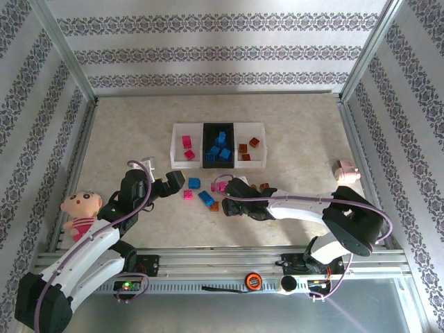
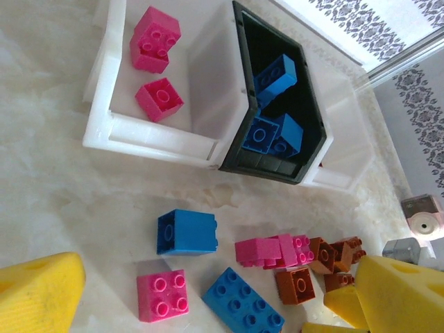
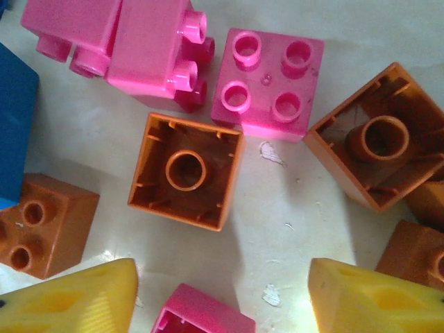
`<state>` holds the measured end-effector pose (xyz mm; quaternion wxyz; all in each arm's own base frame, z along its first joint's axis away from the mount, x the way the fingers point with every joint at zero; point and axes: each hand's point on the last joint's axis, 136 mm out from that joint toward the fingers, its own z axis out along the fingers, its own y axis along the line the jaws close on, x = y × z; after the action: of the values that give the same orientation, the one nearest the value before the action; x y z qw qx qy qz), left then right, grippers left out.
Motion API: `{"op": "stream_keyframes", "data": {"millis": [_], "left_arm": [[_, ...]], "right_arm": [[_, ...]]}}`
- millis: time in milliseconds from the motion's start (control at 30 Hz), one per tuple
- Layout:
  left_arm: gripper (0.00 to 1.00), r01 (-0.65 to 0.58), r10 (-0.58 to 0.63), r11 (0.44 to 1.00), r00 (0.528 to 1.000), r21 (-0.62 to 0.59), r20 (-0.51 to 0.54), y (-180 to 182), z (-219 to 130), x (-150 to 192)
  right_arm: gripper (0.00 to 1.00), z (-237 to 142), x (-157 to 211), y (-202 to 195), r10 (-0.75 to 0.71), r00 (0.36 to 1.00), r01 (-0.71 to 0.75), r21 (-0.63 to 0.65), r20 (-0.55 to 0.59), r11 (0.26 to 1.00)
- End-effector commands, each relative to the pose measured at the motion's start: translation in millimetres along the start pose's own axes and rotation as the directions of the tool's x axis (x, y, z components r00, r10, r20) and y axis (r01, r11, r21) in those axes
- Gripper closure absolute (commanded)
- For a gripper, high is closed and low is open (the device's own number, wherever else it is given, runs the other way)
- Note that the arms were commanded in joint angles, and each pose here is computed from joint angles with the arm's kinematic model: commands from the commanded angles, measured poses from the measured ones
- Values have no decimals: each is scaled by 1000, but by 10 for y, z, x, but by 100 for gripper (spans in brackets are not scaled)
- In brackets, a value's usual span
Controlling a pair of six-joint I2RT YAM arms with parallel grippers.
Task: Sort the legos into containers by color
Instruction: Pick up the lego from the bottom-center of the table.
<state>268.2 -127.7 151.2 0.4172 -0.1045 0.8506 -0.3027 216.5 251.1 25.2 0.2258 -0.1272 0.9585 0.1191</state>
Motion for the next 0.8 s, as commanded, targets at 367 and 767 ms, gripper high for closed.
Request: {"op": "stream_keyframes", "data": {"millis": [367,767], "left_arm": [[0,0,-1,1000,1000,-31,-30,68,-10,95],[0,-31,28,996,999,-79,-39,147,-58,109]], "right_arm": [[46,7,357,69,-80,991,81,9,-103,997],[70,-481,-118,329,-152,985,159,-98,77,982]]}}
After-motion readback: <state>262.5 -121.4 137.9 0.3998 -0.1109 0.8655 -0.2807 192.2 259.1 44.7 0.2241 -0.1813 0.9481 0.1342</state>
